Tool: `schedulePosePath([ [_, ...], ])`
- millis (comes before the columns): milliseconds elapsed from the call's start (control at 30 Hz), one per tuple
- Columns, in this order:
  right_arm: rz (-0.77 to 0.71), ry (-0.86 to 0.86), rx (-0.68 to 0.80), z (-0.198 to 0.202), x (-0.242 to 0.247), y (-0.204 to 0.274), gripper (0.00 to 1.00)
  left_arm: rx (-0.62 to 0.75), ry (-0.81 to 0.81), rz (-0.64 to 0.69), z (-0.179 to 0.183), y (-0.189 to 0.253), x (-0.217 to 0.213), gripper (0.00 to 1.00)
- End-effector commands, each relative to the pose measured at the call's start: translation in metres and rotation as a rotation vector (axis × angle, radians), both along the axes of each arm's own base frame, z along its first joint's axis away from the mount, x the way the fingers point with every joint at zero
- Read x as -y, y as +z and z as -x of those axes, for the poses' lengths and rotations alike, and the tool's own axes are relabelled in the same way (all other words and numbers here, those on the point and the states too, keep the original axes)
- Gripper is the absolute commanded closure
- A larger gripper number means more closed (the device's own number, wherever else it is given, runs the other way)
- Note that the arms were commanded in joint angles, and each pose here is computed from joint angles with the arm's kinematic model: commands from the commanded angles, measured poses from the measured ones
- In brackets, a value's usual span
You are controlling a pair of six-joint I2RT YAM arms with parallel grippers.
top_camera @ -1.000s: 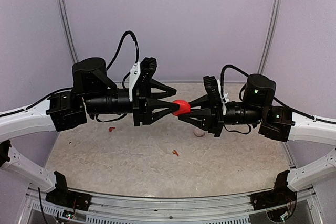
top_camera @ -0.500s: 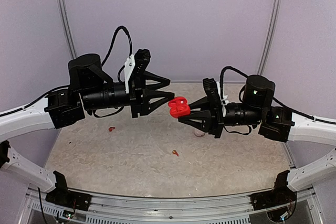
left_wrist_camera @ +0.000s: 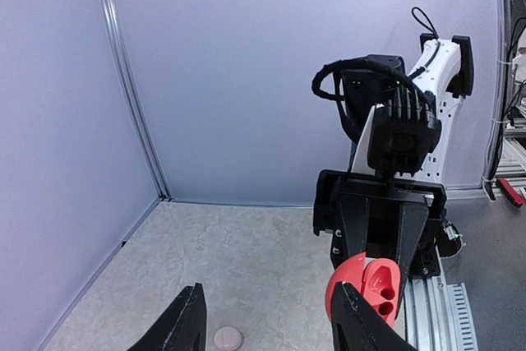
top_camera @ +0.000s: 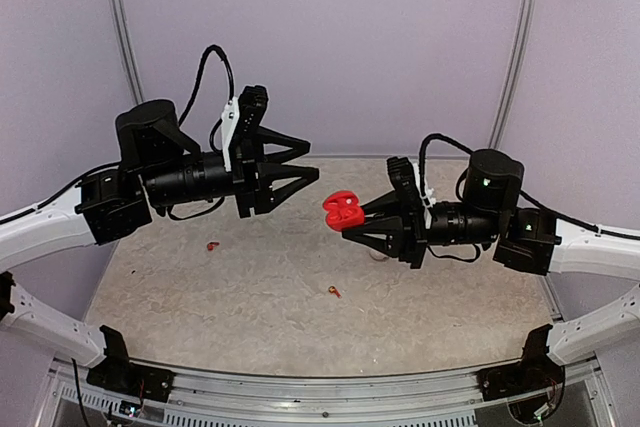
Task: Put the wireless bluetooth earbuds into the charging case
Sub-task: Adjust the right earbud at the center of the board.
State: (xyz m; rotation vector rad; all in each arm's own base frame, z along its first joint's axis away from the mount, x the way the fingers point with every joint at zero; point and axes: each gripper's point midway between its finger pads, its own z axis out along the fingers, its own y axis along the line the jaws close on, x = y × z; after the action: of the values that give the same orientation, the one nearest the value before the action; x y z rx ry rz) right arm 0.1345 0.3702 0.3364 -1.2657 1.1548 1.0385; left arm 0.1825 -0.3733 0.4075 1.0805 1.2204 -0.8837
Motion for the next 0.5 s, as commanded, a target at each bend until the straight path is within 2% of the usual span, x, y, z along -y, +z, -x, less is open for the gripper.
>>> schedulePosePath([
  [0,-0.026,-0.026,0.004,-0.003,0.007,0.004,0.92,-0.031,-0.087,-0.019,0.018,-0.01,0.006,0.48],
  [100,-0.025,-0.042,-0.018,-0.008,0.011,0.001,0.92,-0.062,-0.098,-0.05,0.02,-0.026,0.014,0.48],
  [233,-0.041,-0.091,-0.054,-0.018,0.028,-0.003,0.92,-0.132,-0.055,-0.091,0.013,-0.068,0.013,0.49],
  [467,-0.067,-0.193,-0.139,-0.036,0.061,-0.018,0.91,-0.348,0.113,-0.043,-0.011,-0.135,-0.002,0.51],
])
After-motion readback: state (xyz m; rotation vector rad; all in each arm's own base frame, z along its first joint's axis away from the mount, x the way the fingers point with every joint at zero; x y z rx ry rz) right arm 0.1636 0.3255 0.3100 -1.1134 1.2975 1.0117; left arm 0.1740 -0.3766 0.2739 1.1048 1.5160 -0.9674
